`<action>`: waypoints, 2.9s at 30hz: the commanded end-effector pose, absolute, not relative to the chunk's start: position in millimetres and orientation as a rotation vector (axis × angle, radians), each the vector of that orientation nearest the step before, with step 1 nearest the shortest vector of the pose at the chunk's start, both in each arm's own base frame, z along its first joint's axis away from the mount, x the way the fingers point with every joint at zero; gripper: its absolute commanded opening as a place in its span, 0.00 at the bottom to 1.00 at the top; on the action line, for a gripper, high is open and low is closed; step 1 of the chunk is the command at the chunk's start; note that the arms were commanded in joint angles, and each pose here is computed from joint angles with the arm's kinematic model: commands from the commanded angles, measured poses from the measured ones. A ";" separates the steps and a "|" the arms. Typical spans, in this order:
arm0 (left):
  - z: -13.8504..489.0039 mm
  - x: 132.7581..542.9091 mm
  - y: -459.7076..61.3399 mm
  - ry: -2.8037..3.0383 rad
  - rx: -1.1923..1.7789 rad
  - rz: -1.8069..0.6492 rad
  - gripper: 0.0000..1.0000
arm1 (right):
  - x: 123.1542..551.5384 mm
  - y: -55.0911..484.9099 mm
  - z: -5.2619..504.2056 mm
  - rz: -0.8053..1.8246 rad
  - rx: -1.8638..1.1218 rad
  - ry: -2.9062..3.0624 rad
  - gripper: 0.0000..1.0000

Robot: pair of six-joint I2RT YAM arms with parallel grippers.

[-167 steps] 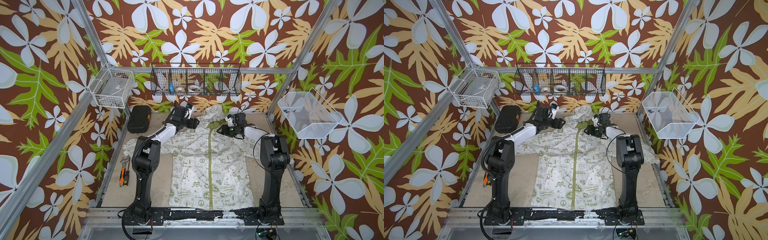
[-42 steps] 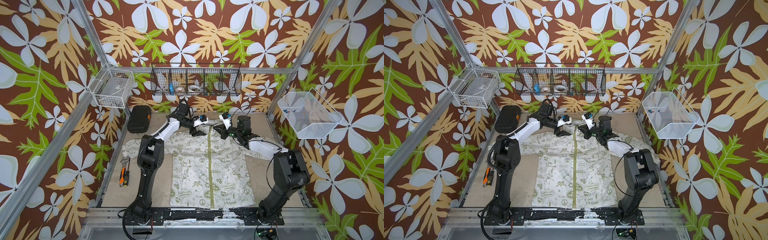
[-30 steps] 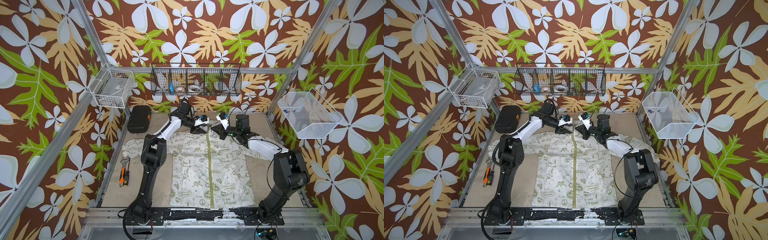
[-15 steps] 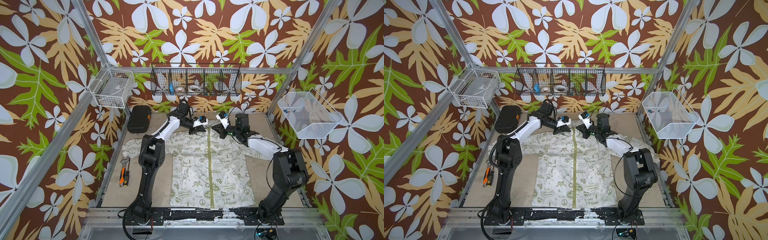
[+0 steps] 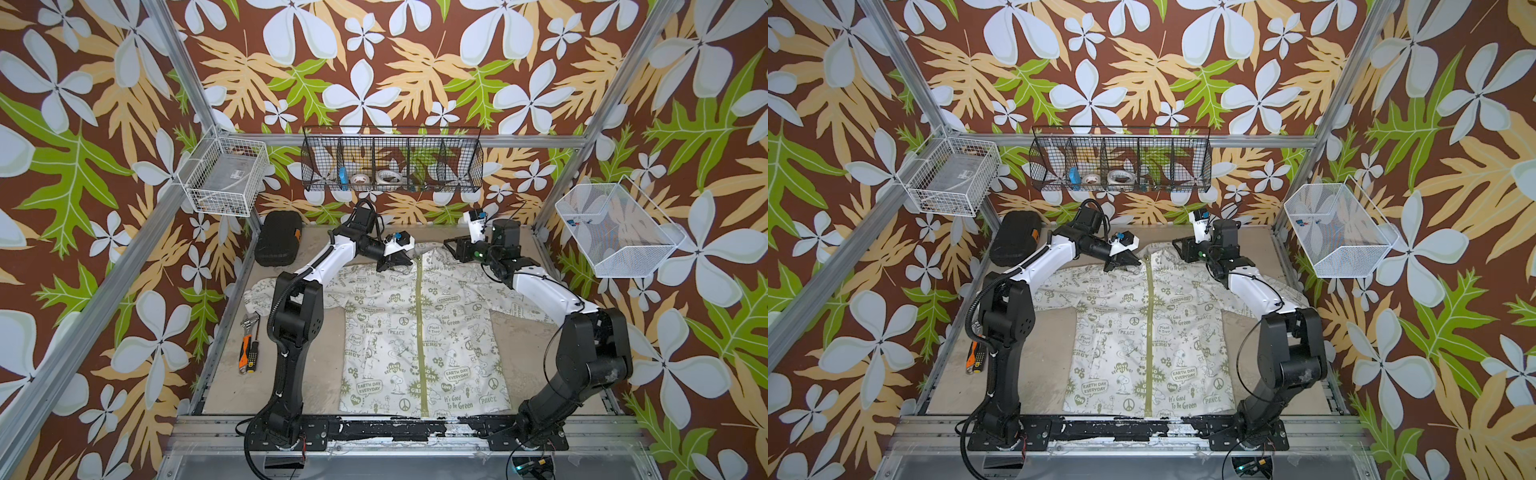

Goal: Unzip the jacket
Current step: Unzip the zipper on the jacket.

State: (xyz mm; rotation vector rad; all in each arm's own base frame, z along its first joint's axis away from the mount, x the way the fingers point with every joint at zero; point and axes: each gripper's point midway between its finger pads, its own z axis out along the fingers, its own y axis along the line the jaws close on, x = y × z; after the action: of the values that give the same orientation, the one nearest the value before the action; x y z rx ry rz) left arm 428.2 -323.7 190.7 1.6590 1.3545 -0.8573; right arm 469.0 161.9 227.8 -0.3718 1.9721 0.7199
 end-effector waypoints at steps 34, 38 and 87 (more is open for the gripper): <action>203.8 431.4 -321.1 1.336 1.579 -0.822 0.00 | 401.7 228.5 197.8 1.111 -0.762 1.977 0.49; 206.1 431.4 -321.4 1.330 1.579 -0.821 0.00 | 373.8 244.7 205.3 1.296 -0.855 1.902 0.51; 202.2 431.2 -320.3 1.341 1.585 -0.807 0.00 | 416.3 263.0 177.1 1.601 -1.089 1.756 0.50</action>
State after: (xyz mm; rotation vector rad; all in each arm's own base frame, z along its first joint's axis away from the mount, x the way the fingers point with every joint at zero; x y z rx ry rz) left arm 432.1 -318.3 195.3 1.5894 1.3724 -0.7864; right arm 427.4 262.1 172.2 -1.0652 1.7985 1.5427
